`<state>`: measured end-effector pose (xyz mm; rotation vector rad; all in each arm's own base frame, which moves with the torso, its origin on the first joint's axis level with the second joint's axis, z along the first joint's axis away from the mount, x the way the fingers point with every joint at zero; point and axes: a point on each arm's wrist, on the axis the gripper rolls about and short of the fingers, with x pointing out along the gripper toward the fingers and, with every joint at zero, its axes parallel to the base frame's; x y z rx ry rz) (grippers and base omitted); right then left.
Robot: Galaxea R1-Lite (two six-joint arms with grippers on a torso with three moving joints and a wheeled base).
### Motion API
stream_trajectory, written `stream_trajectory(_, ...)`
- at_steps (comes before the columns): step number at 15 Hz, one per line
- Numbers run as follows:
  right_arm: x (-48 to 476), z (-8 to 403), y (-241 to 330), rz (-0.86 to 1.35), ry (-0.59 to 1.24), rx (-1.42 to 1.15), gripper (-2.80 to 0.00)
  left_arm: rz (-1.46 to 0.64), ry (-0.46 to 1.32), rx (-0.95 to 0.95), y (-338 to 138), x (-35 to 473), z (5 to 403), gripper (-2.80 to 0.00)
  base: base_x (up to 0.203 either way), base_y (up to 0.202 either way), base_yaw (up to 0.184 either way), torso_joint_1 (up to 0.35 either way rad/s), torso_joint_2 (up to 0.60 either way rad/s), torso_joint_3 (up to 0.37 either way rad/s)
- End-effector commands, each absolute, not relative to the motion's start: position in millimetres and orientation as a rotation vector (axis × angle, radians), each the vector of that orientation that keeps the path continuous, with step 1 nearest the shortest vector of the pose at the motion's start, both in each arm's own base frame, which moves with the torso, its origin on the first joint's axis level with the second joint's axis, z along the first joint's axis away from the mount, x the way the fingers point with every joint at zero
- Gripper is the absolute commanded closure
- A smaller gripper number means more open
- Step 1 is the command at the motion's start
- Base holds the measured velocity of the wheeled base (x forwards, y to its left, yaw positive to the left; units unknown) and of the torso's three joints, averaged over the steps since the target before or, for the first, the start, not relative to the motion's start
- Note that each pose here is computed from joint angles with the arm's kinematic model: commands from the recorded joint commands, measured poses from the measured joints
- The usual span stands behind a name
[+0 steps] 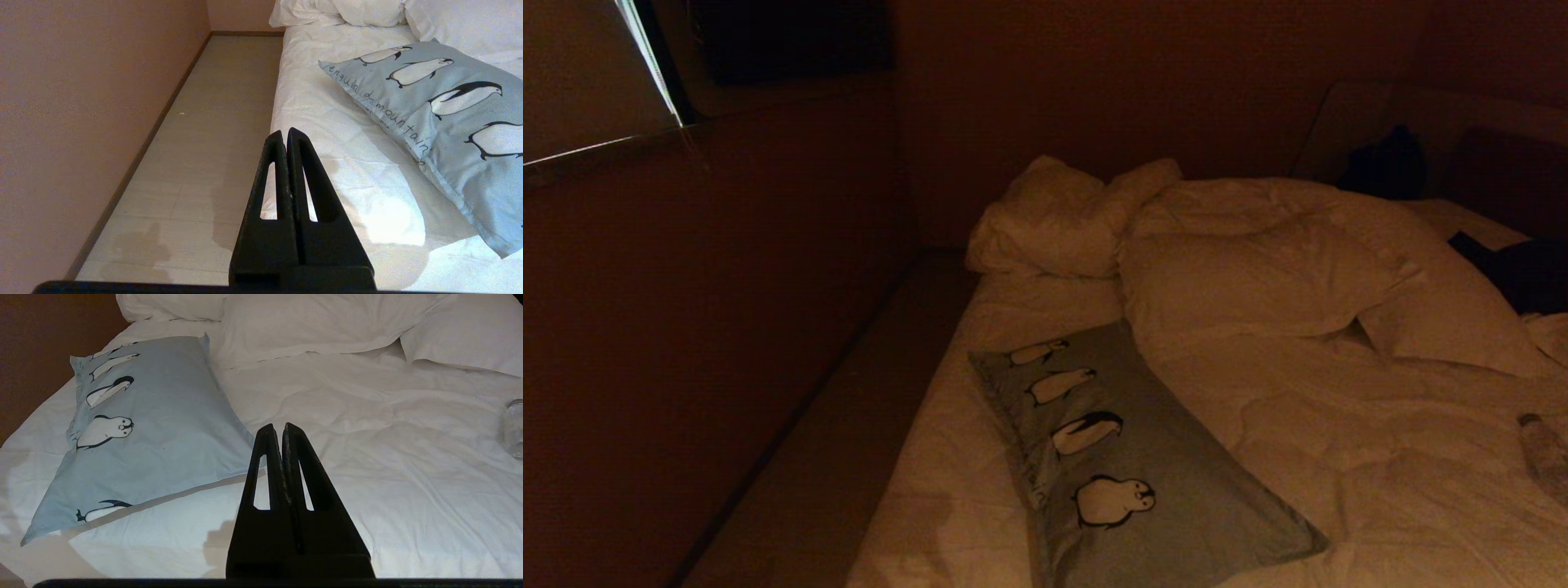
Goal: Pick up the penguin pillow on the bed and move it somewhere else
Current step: Pick up the pillow
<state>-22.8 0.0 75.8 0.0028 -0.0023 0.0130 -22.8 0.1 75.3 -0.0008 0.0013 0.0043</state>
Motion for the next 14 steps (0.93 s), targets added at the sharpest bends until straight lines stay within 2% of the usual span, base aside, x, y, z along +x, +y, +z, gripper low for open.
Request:
stream_trajectory(1, -22.5, 75.0, 0.0, 0.014, 0.001, 0.003, 0.00, 0.005, 0.002, -0.002, 0.1, -22.8, 75.3, 0.00, 0.000, 0.000, 0.000, 0.000, 0.00, 0.000)
stream_trajectory(7, -23.2, 77.3, 0.2, 0.021, -0.005, -0.033, 0.00, 0.006, 0.001, 0.000, 0.1, -22.8, 75.3, 0.00, 0.000, 0.000, 0.000, 0.000, 0.00, 0.000)
stream_trajectory(10, -26.3, 119.1, 1.5, 0.080, -0.043, -0.041, 0.00, 0.005, 0.001, -0.001, 0.1, -22.8, 75.3, 0.00, 0.000, 0.000, 0.000, 0.000, 0.00, 0.000)
stream_trajectory(14, 18.0, 172.1, 2.9, 0.132, 0.149, -0.005, 0.00, 0.005, 0.000, -0.001, 0.1, -22.9, 75.3, 0.00, 0.000, 0.000, 0.000, 0.000, 0.00, 0.000)
